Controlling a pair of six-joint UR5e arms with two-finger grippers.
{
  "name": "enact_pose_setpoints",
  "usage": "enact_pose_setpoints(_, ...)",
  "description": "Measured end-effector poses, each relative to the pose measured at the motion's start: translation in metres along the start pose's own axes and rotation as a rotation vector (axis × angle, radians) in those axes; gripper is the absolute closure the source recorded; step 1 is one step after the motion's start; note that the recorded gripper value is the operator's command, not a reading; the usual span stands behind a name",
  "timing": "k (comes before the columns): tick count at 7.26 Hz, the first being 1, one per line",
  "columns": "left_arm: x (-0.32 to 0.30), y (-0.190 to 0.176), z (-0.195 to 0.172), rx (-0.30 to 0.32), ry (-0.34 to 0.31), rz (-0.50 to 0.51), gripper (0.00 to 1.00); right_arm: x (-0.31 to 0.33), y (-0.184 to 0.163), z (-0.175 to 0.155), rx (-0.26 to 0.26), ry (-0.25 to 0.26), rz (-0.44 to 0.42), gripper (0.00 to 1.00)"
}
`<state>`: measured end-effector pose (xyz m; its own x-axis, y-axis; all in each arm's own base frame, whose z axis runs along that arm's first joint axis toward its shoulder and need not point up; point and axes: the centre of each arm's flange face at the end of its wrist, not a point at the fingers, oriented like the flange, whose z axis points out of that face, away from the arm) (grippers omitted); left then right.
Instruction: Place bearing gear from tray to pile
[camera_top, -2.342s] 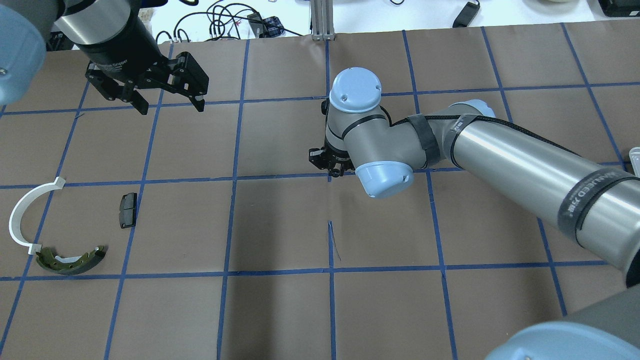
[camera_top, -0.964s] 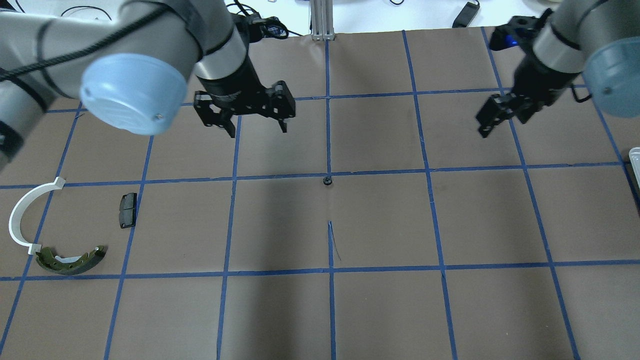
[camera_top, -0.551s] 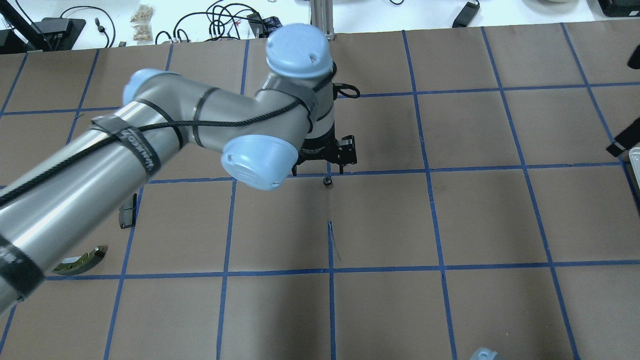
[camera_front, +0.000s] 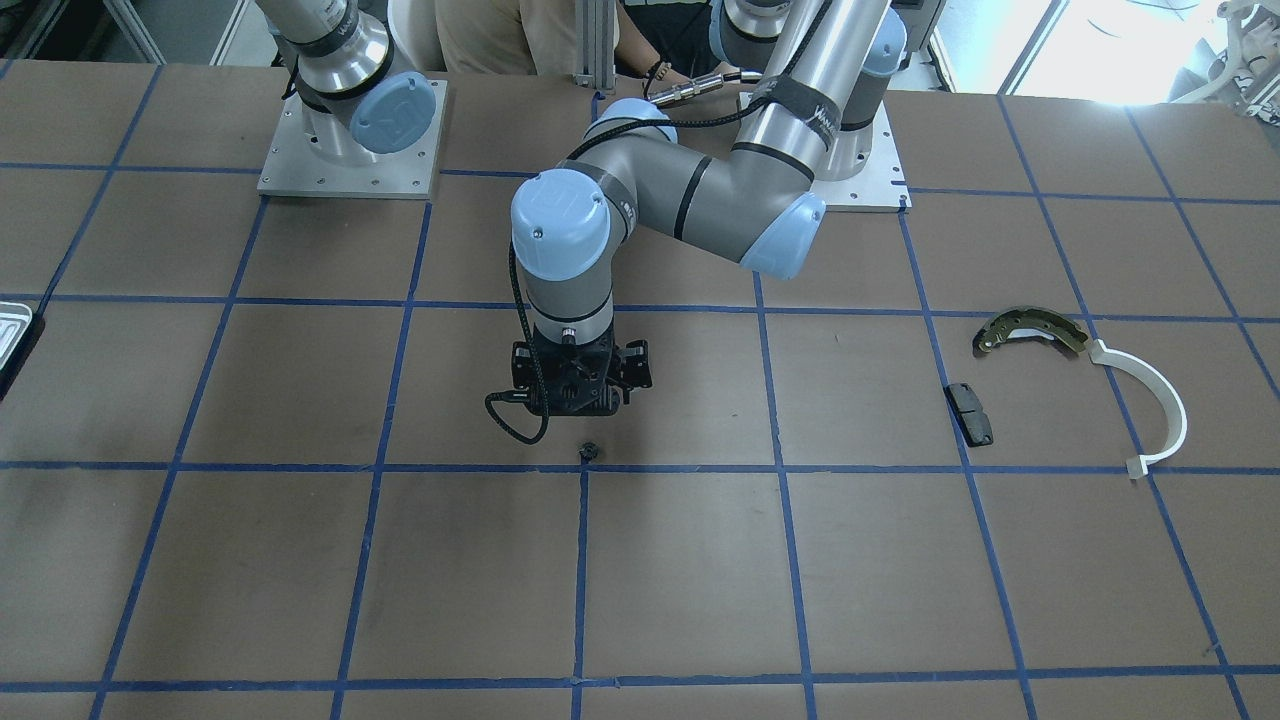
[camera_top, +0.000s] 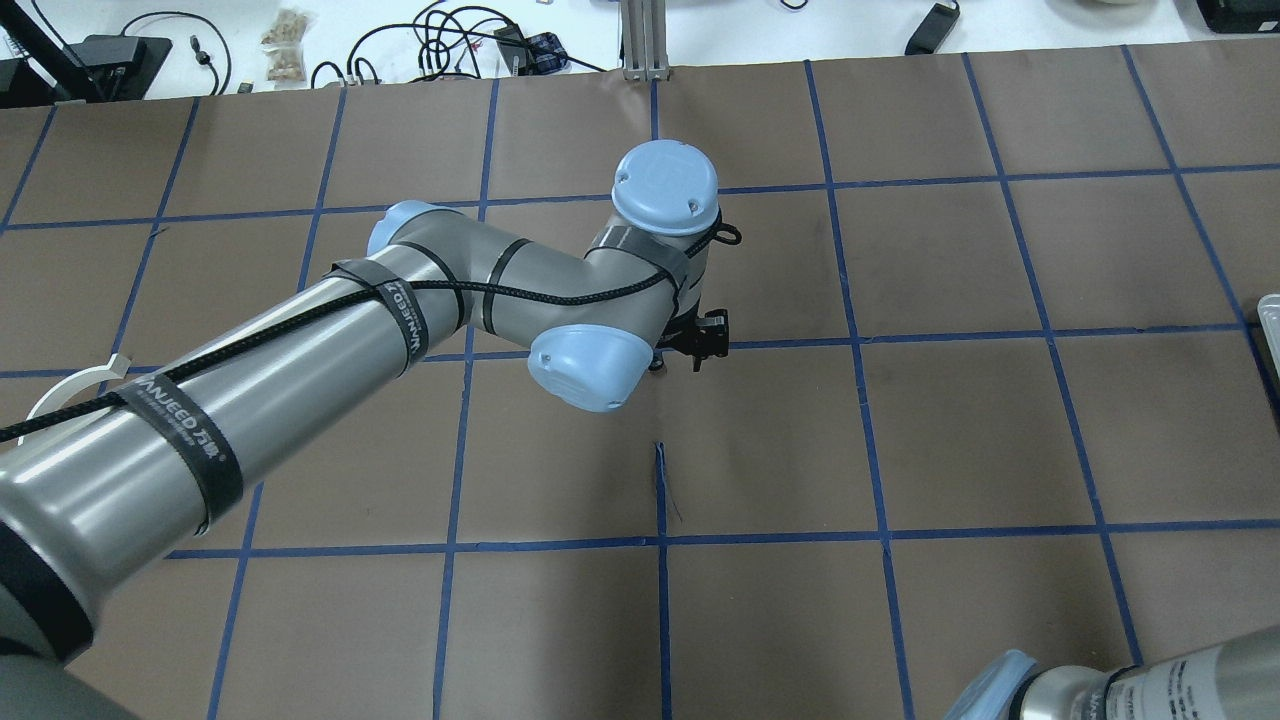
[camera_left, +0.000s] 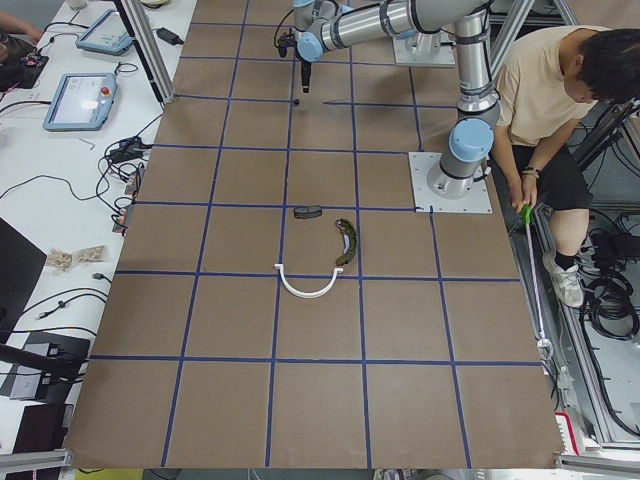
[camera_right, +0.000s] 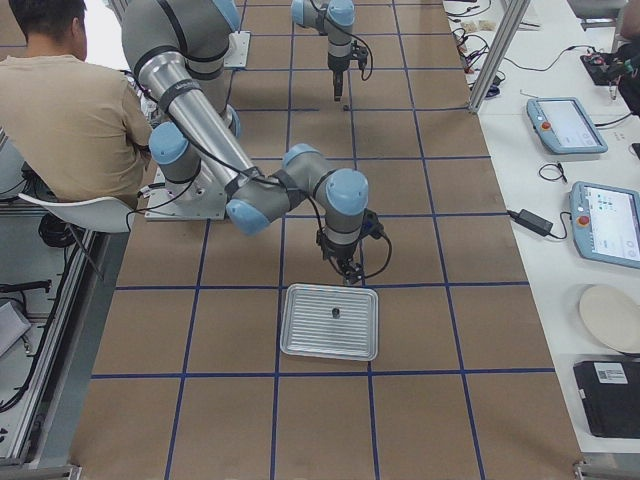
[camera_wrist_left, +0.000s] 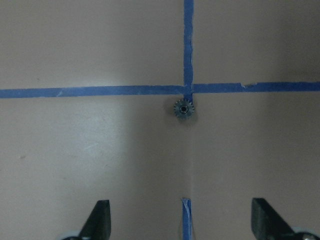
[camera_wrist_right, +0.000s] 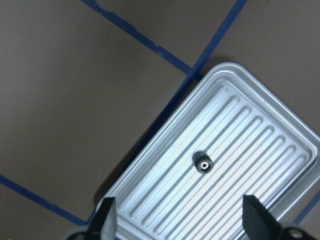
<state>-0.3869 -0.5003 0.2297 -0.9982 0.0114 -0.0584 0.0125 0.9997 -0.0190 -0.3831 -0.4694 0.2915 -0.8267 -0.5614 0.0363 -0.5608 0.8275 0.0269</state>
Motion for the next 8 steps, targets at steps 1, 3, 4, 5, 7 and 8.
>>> enact_pose_setpoints(1,0.000,-0.008,0.012,0.010,0.010,-0.005,0.00,0.017,0.015,0.028,0.042,-0.030,0.014,0.12)
enact_pose_setpoints(3,-0.010,-0.020,0.036,-0.014,0.039,-0.007,0.00,0.030,0.024,0.072,0.073,-0.079,0.020,0.19)
enact_pose_setpoints(4,-0.012,-0.025,0.046,-0.028,0.042,-0.009,0.00,0.035,0.024,0.091,0.075,-0.076,0.020,0.30)
enact_pose_setpoints(5,-0.013,-0.028,0.055,-0.038,0.041,-0.014,0.00,0.041,0.024,0.104,0.075,-0.059,0.021,0.43)
enact_pose_setpoints(7,-0.011,-0.029,0.061,-0.041,0.041,-0.015,0.33,0.045,0.024,0.112,0.073,-0.047,0.029,0.70)
enact_pose_setpoints(8,-0.011,-0.029,0.061,-0.039,0.042,-0.011,0.64,0.045,0.024,0.113,0.071,-0.047,0.033,0.75)
